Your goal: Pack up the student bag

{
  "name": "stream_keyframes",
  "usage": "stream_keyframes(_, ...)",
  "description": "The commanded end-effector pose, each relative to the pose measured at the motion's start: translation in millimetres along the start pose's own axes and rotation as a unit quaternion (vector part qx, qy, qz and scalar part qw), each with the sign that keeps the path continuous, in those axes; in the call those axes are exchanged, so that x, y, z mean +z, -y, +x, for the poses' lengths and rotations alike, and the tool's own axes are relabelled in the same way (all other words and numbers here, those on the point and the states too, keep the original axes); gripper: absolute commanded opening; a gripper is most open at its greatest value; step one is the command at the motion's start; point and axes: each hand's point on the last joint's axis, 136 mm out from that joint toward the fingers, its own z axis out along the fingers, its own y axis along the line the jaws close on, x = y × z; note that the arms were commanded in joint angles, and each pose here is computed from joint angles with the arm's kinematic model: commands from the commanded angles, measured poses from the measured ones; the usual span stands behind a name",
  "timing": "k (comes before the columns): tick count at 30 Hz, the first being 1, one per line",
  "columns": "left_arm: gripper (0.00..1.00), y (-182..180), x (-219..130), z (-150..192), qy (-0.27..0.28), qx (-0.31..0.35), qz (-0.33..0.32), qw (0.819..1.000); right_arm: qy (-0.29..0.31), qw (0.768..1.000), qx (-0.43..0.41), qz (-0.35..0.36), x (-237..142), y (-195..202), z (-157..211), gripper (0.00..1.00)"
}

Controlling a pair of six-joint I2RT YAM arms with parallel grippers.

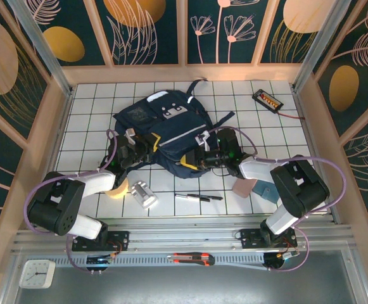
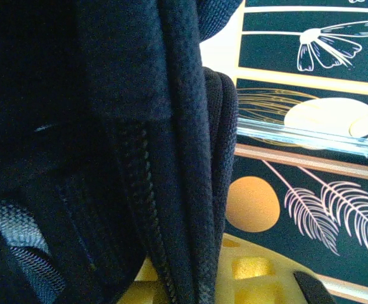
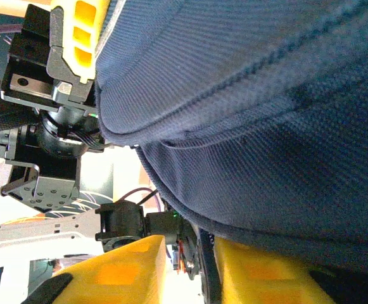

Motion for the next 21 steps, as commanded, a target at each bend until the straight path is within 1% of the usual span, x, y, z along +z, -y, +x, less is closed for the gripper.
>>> stream_keyframes(1, 0.00, 57.8, -6.3, 5.3, -0.003, 0.039, 0.097, 0.995, -0.018, 1.000, -0.010, -0.010, -0.9, -5.5, 12.3, 0.24)
stream_keyframes(4, 0.00, 56.7, -6.9, 4.8, -0.001, 0.039, 0.096, 0.995, -0.019, 1.000, -0.008, -0.009, -1.7, -4.1, 15.0, 0.22)
stream_keyframes(5, 0.00, 57.2, -7.2, 4.7, 0.000, 0.039, 0.096, 0.995, -0.020, 1.000, -0.007, -0.008, -2.0, -3.4, 15.8, 0.20)
stream_keyframes(6, 0.00, 57.1, -7.0, 4.5, 0.000, 0.039, 0.096, 0.995, -0.020, 1.000, -0.008, -0.007, -1.8, -3.2, 16.2, 0.16)
stream_keyframes(9, 0.00, 57.5, -7.5, 4.5, 0.001, 0.038, 0.096, 0.995, -0.018, 1.000, -0.006, -0.002, -2.4, -0.7, 16.8, 0.00)
stream_keyframes(11, 0.00, 56.6, -8.0, 3.2, 0.005, 0.038, 0.093, 0.995, -0.016, 1.000, -0.009, 0.007, -3.8, -0.6, 16.4, 0.00)
stream_keyframes(14, 0.00, 51.9, -8.1, 0.8, 0.013, 0.042, 0.078, 0.996, 0.001, 0.999, -0.020, 0.047, -13.6, 2.8, 13.4, 0.00)
stream_keyframes(17, 0.00, 41.1, -9.8, -5.3, 0.032, 0.058, 0.041, 0.997, 0.022, 0.994, -0.034, 0.105, -31.4, 5.6, 9.6, 0.00)
stream_keyframes(19, 0.00, 31.9, -10.6, -9.3, 0.043, 0.077, 0.009, 0.996, 0.036, 0.988, -0.048, 0.143, -43.9, 3.2, 8.6, 0.00)
stream_keyframes(21, 0.00, 25.6, -11.5, -12.1, 0.047, 0.090, -0.007, 0.995, 0.057, 0.980, -0.047, 0.183, -62.4, 9.4, 0.8, 0.00)
